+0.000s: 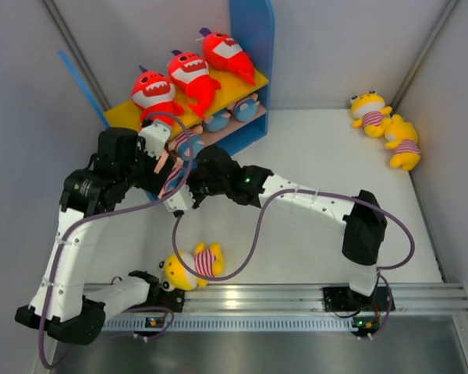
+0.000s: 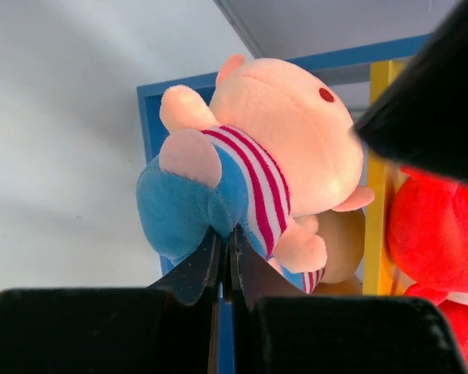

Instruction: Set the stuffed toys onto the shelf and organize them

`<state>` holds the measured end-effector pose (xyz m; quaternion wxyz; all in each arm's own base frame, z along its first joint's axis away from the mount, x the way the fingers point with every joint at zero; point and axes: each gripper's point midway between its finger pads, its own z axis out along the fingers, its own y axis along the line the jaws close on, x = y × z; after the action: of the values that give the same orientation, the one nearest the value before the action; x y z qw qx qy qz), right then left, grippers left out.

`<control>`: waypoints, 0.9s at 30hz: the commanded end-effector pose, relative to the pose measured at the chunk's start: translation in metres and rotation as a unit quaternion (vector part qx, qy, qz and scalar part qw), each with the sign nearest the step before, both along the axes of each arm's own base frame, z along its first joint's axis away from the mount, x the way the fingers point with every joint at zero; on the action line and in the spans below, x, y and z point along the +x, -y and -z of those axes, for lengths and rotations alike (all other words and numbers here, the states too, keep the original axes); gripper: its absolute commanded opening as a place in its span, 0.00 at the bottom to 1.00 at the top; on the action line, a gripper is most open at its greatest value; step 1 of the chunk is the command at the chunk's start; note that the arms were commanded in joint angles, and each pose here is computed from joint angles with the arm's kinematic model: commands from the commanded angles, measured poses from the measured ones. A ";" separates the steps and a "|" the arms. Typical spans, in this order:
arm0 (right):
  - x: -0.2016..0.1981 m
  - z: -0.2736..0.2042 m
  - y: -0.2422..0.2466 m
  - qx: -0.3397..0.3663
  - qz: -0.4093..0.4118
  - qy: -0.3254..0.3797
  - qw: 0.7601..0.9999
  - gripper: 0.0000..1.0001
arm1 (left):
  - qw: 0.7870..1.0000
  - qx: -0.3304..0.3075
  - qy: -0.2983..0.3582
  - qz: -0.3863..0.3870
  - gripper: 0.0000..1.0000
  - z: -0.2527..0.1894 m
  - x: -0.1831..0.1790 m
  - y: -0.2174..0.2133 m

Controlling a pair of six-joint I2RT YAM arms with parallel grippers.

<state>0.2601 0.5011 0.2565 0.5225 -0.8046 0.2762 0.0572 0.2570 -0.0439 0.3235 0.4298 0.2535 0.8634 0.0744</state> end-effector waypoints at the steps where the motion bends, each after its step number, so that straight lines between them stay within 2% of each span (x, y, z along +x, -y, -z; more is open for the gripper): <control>1: 0.008 -0.012 0.000 0.009 0.022 0.024 0.999 0.00 | 0.998 0.029 0.047 -0.029 0.96 -0.029 -0.005 -0.020; 6: 0.011 -0.018 -0.004 0.011 0.029 0.025 0.999 0.00 | 0.995 0.059 0.060 -0.055 0.96 -0.038 -0.004 -0.035; 15: 0.039 -0.010 -0.032 0.009 0.077 0.019 0.997 0.00 | 0.993 0.054 0.081 -0.066 0.96 -0.056 -0.001 -0.037; 21: 0.050 -0.020 -0.043 0.050 0.108 0.034 0.992 0.00 | 0.993 0.055 0.078 -0.064 0.96 -0.053 -0.002 -0.037; 27: 0.048 -0.034 -0.059 0.098 0.097 0.060 0.989 0.00 | 0.994 0.050 0.076 -0.060 0.96 -0.051 -0.001 -0.035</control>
<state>0.3145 0.5365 0.2454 0.5446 -0.7650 0.3435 -0.0137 0.2583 -0.0118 0.3681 0.4682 0.2211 0.8405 0.1594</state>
